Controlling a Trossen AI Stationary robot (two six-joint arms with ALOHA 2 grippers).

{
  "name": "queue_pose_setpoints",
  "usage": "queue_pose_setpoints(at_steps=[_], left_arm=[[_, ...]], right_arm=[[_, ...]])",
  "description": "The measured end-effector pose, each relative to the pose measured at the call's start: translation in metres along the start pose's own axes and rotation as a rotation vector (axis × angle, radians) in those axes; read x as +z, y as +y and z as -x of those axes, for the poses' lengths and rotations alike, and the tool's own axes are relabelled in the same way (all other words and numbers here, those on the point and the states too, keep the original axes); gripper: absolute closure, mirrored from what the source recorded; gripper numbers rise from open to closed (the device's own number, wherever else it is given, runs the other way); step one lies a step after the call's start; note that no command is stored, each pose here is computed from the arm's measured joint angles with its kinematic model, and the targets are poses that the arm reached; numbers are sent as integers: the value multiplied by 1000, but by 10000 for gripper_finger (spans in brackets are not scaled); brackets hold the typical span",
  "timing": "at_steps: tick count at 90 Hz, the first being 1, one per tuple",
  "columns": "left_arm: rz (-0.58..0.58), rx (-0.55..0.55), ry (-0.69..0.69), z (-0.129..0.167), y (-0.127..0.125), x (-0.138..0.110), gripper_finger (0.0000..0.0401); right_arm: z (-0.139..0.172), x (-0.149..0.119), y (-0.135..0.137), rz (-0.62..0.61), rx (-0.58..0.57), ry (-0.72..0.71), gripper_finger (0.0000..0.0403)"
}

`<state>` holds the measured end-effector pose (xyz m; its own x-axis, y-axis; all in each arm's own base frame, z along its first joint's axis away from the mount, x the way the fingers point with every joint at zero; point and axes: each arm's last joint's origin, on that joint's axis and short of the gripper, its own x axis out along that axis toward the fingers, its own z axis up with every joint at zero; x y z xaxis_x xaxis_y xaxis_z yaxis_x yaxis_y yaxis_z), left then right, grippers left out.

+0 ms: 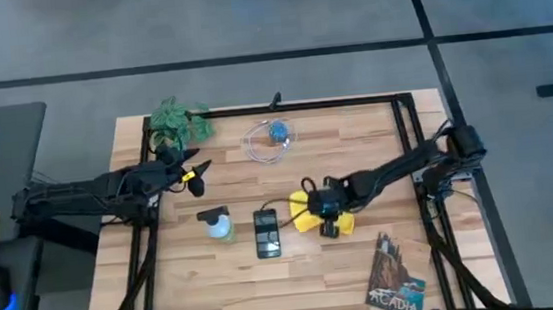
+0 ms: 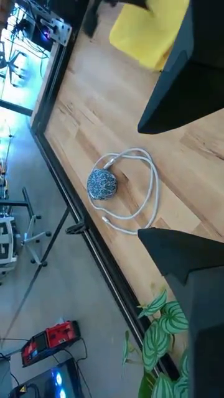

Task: Apply microfiber cloth
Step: Move the microfiber cloth to the center of the table

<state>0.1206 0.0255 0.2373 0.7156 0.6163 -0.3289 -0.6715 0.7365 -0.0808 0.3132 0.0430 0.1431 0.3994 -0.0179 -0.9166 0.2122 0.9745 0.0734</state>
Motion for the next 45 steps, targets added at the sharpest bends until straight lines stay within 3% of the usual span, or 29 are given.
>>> queue_pose_setpoints(at_steps=[17,30,38,45], left_arm=[[14,8,24,0,1,-3,159],[17,11,34,0,1,-4,159],[17,11,34,0,1,-4,159],[17,11,33,0,1,-4,159]], right_arm=[[20,9,-7,2,144,-36,255],[46,18,-19,62,160,-142,167],[49,22,-25,117,141,-187,154],[38,20,-27,146,128,-211,173]])
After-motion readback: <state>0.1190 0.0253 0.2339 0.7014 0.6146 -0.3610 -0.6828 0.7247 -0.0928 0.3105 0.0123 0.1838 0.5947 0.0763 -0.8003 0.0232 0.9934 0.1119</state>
